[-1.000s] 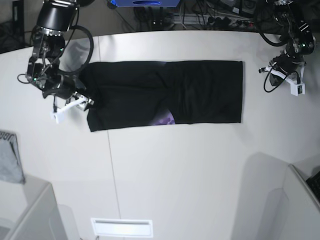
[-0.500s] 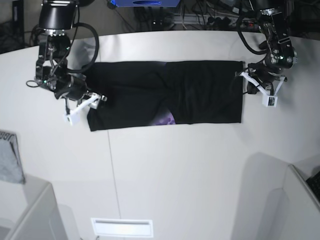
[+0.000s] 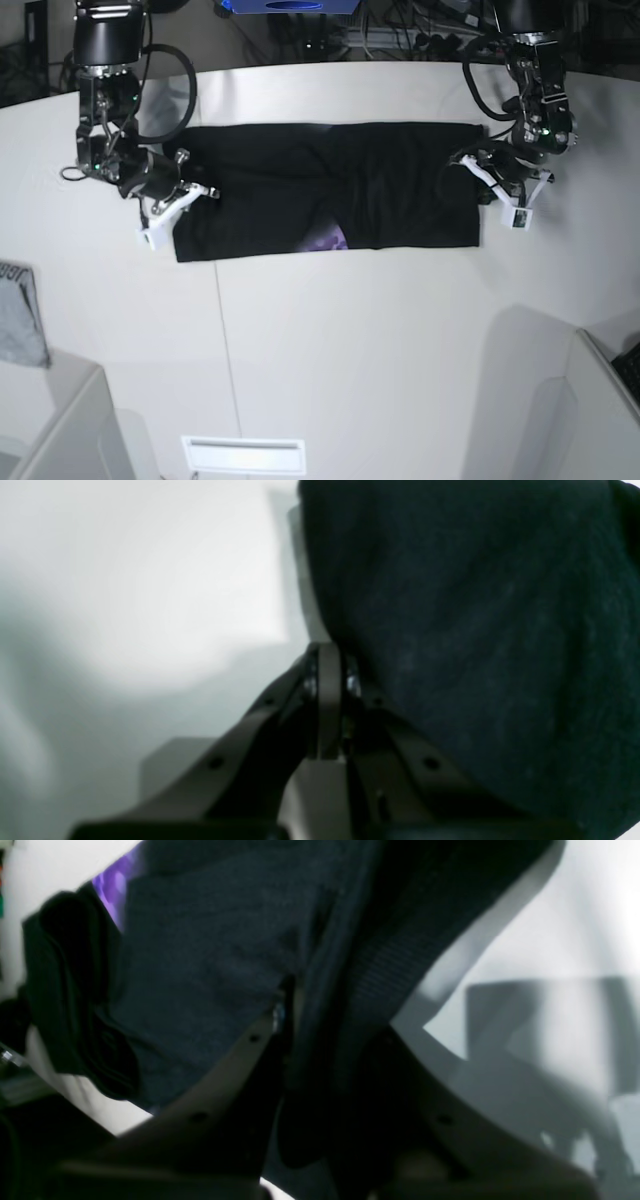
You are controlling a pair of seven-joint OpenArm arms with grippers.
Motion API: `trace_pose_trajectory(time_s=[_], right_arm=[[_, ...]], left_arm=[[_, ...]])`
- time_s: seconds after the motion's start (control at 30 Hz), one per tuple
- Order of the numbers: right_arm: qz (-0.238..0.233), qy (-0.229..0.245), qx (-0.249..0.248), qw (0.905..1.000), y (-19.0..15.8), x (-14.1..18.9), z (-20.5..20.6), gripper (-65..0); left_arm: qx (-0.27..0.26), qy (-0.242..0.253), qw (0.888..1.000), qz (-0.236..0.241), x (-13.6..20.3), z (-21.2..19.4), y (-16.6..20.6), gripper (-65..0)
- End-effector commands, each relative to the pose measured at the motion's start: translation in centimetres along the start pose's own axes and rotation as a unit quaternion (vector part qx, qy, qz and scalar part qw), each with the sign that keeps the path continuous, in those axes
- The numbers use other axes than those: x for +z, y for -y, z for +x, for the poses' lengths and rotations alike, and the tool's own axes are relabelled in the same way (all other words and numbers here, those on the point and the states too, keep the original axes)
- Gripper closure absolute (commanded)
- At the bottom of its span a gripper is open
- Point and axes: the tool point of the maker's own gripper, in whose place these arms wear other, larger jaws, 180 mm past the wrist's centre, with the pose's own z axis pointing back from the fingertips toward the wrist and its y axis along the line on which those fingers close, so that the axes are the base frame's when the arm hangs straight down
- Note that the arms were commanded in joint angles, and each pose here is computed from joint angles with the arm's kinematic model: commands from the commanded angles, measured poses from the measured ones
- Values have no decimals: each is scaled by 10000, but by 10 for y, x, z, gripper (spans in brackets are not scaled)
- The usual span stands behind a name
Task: Fold the T-shirt properly
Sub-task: 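Grasp both strip ends and push them toward each other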
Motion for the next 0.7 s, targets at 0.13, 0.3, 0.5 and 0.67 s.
trace_pose_trajectory(time_s=[0.13, 0.3, 0.5, 0.67], right_arm=[[-446, 84, 364, 9983, 13, 16, 13, 0], [-570, 337, 354, 9972, 8, 28, 33, 0], [-435, 745, 545, 9948, -18, 43, 52, 0], [-185, 876, 810, 9927, -49, 57, 57, 0]], left_arm=[[-86, -468, 9985, -272, -8, -23, 32, 0], [-340, -458, 9962, -653, -19, -14, 71, 0], [-364, -385, 9962, -685, -27, 2, 90, 0], [-414, -345, 9966, -624, -27, 7, 86, 0]])
